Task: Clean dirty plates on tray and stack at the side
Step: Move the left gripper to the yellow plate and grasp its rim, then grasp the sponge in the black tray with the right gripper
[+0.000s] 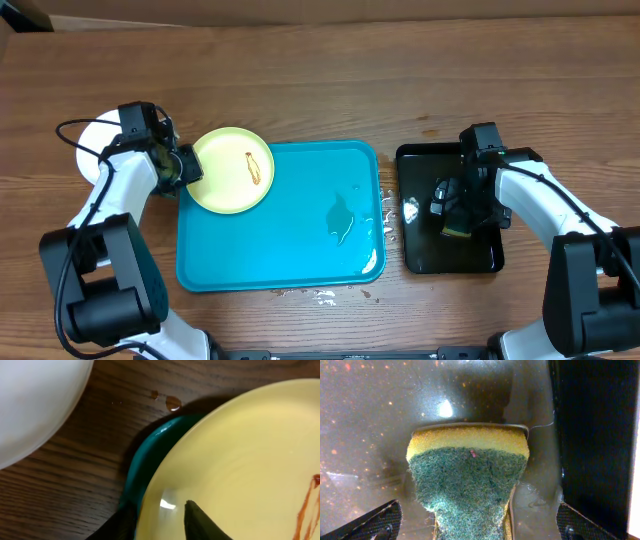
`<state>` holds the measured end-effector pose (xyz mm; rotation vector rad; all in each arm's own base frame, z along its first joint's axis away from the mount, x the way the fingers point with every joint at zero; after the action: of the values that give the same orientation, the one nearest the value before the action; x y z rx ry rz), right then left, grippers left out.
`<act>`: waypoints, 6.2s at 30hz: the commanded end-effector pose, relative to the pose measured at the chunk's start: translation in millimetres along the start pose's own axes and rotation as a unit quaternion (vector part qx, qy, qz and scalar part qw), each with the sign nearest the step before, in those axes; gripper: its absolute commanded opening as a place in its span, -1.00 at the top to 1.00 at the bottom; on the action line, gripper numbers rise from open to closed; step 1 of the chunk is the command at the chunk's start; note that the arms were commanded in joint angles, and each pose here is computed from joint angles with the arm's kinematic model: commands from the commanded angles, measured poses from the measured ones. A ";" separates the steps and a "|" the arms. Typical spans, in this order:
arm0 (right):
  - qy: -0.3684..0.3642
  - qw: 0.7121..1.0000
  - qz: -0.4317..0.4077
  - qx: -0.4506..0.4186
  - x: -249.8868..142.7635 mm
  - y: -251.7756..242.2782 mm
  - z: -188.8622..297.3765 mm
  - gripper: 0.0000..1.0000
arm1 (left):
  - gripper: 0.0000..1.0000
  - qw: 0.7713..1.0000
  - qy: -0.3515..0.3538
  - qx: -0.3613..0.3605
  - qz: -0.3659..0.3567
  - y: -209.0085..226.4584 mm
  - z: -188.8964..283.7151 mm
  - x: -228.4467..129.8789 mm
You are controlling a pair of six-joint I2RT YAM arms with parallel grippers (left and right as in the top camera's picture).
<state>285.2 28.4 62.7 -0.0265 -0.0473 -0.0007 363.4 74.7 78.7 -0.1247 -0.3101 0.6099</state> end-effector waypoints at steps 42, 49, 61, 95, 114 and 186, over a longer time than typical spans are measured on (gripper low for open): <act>-0.007 1.000 -0.003 -0.003 0.2 -2.0 2.8 -1.00 | 0.10 0.982 0.180 0.050 0.002 -31.5 -0.9 -98.5; -0.007 1.000 -0.003 -0.003 0.2 -2.0 2.8 -1.00 | 0.06 0.984 0.172 0.045 0.001 -26.9 -12.7 -104.7; -0.007 1.000 -0.003 -0.003 0.2 -2.0 2.8 -1.00 | 0.92 0.978 0.207 0.010 -0.030 -34.9 -9.9 -116.8; 0.028 0.997 -0.012 0.064 -11.8 14.0 4.0 -0.98 | 0.90 0.979 0.165 0.048 -0.114 -39.3 -23.0 -127.3; 0.052 0.997 -0.022 0.059 -40.9 15.1 -23.5 0.92 | 0.91 0.979 0.163 0.047 -0.114 -39.7 -23.3 -126.8; 0.028 0.998 0.005 0.047 -23.7 13.0 -17.0 0.14 | -1.00 0.981 0.156 0.044 -0.107 -41.6 -24.3 -124.5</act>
<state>267.3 36.2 50.4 0.0330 -0.0101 0.0079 312.3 -31.4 54.6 -0.1098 -0.0725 0.3647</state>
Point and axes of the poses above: each gripper's point midway between its finger pads, its own z axis back along the fingers, its own y axis along the line the jaws close on, x = y × z, the point moved 5 cm from there along z, back along the fingers, and after that the axes turned 14 degrees about z, right-handed, at the moved point
